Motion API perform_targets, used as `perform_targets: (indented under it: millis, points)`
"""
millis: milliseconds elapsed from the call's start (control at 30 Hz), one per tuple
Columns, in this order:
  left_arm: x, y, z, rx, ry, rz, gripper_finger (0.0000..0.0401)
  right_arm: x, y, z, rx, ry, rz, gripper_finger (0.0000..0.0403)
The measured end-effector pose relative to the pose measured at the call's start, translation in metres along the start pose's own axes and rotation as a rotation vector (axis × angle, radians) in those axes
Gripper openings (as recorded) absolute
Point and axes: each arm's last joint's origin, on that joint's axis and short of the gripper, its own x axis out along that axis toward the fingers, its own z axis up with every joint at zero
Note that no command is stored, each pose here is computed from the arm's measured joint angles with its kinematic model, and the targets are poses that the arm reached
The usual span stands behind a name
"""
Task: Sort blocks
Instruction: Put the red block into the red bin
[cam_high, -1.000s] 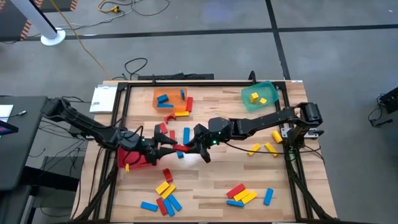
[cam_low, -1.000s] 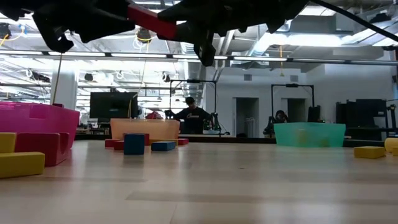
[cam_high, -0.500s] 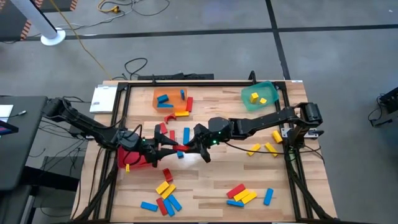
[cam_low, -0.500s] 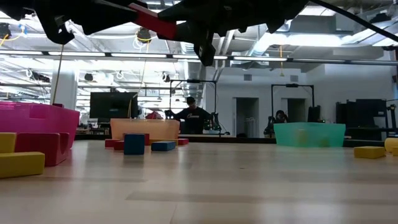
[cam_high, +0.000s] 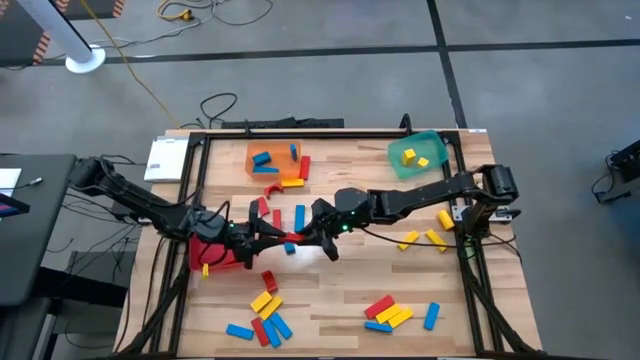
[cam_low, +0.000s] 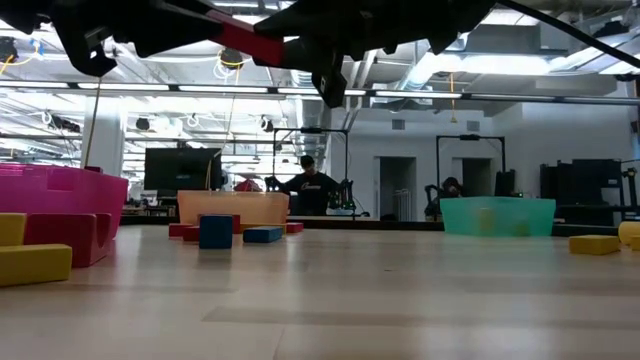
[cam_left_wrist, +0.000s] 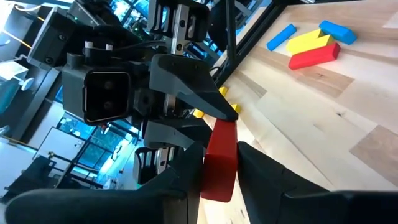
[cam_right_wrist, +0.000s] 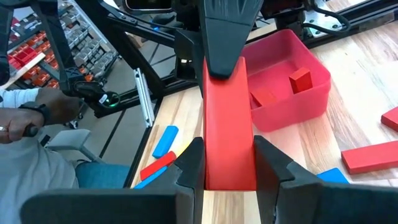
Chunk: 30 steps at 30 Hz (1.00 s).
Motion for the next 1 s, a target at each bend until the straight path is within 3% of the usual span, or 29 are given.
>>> perform_targets:
  millis: [400,767,1000]
  points:
    - [0.0,-0.001,-0.001,-0.003,0.009,-0.011,0.0075,0.0,0.001,-0.001,0.002,0.002,0.004,0.0101]
    - [0.003,0.017,0.016,-0.01,0.059,-0.064,0.0061,0.0,0.001,-0.003,0.004,0.024,-0.006,0.0182]
    - [-0.002,0.016,0.026,0.011,0.153,-0.085,0.0061,0.0,-0.002,-0.009,0.01,0.085,-0.033,0.0197]
